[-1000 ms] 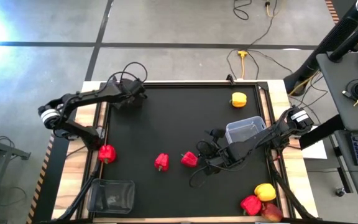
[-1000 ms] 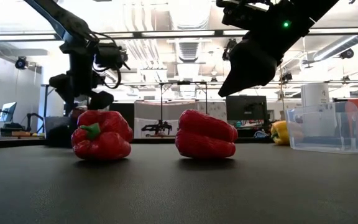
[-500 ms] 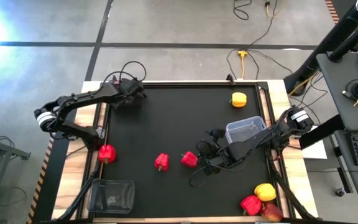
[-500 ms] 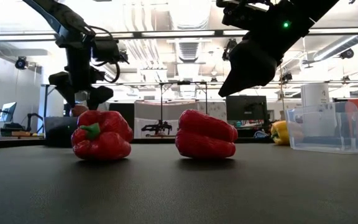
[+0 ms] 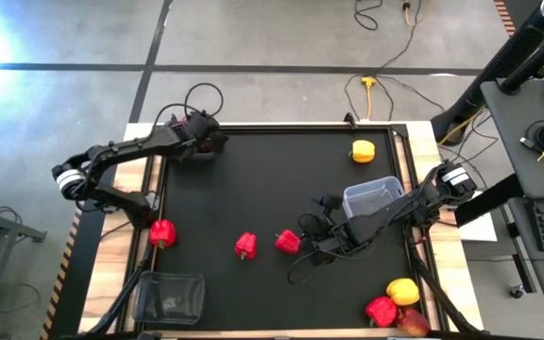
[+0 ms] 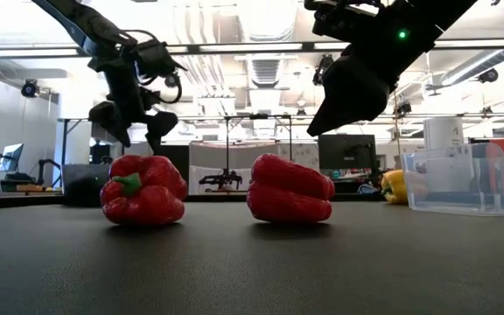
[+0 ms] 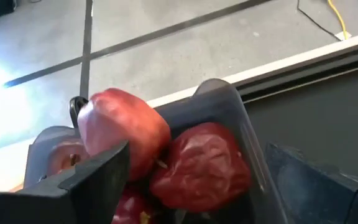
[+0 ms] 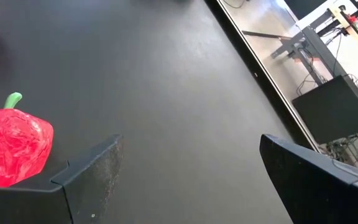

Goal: Sort produce into baskets
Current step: Put the red apple into the top black bin

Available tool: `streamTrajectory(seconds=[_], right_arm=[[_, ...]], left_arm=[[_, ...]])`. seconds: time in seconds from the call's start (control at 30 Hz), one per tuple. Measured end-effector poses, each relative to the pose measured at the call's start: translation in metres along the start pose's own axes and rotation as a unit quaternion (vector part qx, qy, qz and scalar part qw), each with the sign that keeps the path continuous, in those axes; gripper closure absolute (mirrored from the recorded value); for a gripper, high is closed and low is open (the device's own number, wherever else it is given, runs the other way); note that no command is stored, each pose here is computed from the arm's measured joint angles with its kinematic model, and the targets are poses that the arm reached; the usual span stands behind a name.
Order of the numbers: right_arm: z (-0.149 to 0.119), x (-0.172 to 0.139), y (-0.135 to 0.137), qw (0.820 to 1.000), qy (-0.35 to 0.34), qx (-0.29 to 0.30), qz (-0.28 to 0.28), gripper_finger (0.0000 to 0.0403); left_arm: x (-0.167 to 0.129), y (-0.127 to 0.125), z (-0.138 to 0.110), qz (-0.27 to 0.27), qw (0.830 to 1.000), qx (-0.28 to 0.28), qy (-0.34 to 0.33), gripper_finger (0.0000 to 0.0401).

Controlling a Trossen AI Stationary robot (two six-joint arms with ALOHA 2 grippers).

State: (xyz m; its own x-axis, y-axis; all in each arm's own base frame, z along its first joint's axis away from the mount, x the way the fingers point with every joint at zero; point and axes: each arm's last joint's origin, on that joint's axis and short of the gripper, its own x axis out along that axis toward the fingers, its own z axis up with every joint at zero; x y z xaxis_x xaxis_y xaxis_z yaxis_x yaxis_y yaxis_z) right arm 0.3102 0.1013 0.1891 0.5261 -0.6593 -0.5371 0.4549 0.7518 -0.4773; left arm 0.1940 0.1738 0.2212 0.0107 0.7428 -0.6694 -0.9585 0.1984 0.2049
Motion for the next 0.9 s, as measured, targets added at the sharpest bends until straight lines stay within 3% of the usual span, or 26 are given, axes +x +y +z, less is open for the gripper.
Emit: streamTrajectory(seconds=[0.1, 0.37, 0.47, 0.6, 0.77, 0.9], right_arm=[[0.000, 0.000, 0.000, 1.000, 0.000, 0.000, 0.000, 0.0035], [-0.001, 0.000, 0.000, 1.000, 0.005, -0.005, 0.001, 0.0035], [-0.004, -0.003, -0.006, 1.000, 0.019, -0.013, -0.005, 0.0035], [-0.007, -0.016, -0.018, 0.999, 0.034, 0.023, -0.013, 0.0035], [-0.013, -0.037, -0.022, 0.998, 0.061, 0.013, 0.027, 0.0035], [-0.012, -0.051, -0.025, 0.983, 0.149, 0.033, 0.106, 0.0035]], left_arm=[[0.001, -0.001, -0.001, -0.005, 1.000, 0.002, 0.005, 0.0047], [-0.002, -0.011, -0.004, -0.113, 0.992, 0.018, 0.043, 0.0047], [-0.017, -0.018, -0.006, -0.170, 0.984, 0.031, 0.041, 0.0047], [-0.054, -0.030, -0.010, -0.233, 0.971, 0.059, 0.000, 0.0047], [-0.108, -0.043, -0.016, -0.319, 0.938, 0.095, -0.099, 0.0047], [-0.148, -0.055, -0.024, -0.399, 0.891, 0.128, -0.173, 0.0047]])
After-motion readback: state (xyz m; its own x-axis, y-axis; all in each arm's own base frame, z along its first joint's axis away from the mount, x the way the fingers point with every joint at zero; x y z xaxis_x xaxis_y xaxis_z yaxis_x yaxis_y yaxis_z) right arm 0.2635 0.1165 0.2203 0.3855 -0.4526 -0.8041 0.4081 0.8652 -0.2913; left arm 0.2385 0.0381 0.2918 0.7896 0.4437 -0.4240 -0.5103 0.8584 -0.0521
